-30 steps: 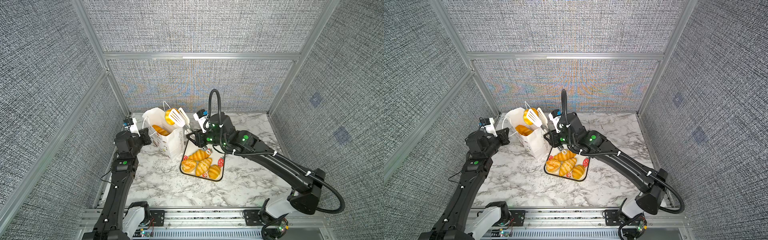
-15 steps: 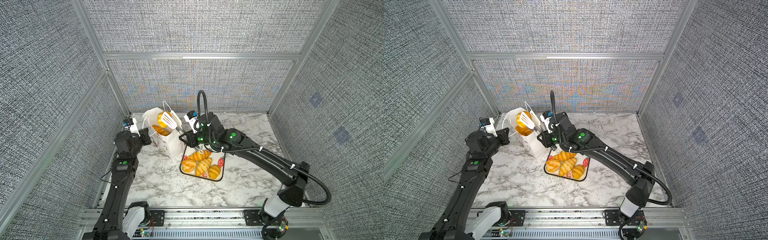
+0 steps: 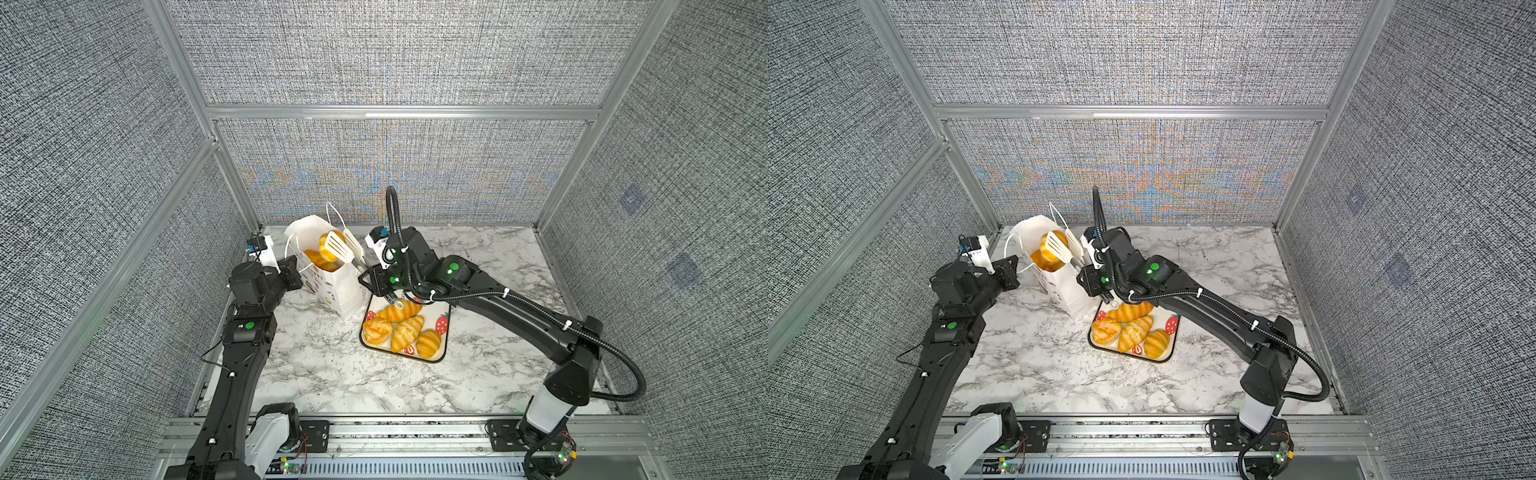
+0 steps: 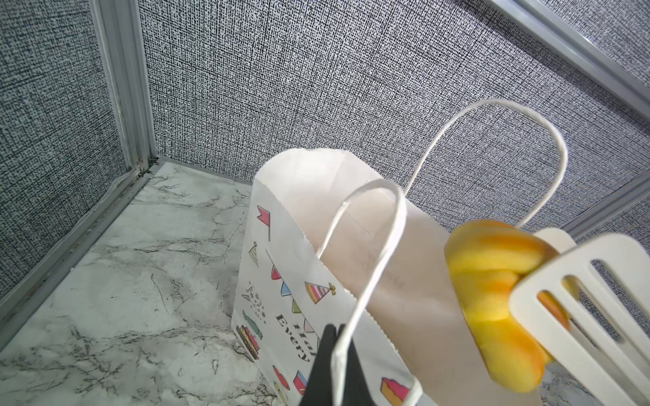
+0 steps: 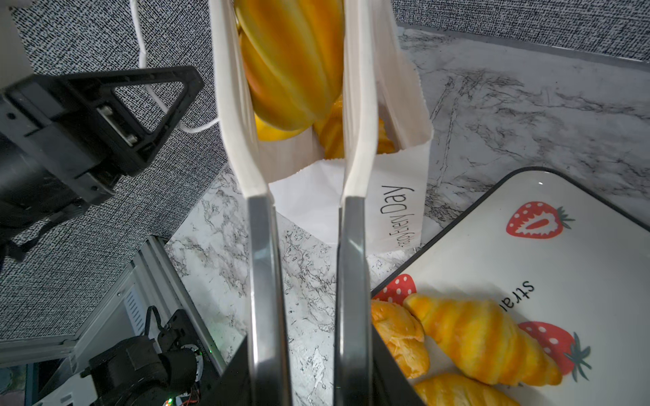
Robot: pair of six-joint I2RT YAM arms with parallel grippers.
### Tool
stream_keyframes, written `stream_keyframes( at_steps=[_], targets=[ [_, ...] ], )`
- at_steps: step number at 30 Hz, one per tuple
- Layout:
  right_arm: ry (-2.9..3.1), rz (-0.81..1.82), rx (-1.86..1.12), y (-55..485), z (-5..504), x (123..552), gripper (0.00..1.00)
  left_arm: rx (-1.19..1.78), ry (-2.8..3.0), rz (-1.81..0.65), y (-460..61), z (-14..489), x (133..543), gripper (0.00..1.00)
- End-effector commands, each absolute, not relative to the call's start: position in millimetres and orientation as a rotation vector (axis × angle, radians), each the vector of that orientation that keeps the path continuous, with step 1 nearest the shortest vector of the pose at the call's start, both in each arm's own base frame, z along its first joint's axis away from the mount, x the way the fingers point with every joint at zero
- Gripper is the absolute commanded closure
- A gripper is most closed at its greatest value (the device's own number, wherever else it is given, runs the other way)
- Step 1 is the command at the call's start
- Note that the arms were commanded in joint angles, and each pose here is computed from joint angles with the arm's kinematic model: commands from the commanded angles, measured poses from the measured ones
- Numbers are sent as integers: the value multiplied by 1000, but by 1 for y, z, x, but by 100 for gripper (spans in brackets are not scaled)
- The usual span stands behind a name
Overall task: Pack bread into a paper bag
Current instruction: Place the bread in the paper bag.
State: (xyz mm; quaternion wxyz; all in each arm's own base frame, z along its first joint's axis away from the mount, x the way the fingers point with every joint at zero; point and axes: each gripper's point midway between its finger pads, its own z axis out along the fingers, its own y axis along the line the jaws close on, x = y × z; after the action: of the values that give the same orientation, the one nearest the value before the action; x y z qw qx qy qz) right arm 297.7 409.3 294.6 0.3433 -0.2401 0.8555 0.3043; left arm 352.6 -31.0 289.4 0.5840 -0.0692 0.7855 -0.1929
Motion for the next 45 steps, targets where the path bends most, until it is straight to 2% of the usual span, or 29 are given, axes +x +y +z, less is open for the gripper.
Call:
stream_keyframes(
  at_steps=[1, 13, 21, 45],
  targets=[
    [2209, 788, -607, 409, 298, 301, 63, -153, 1805, -437, -29, 296, 354, 100],
    [2241, 781, -603, 408, 287, 302, 59, -156, 1808, -438, -29, 295, 354, 100],
    [2248, 781, -610, 408, 286, 301, 52, -156, 1809, -444, -29, 294, 355, 100],
    [2224, 786, -605, 405, 298, 300, 43, -156, 1805, -444, -29, 295, 355, 100]
  ],
)
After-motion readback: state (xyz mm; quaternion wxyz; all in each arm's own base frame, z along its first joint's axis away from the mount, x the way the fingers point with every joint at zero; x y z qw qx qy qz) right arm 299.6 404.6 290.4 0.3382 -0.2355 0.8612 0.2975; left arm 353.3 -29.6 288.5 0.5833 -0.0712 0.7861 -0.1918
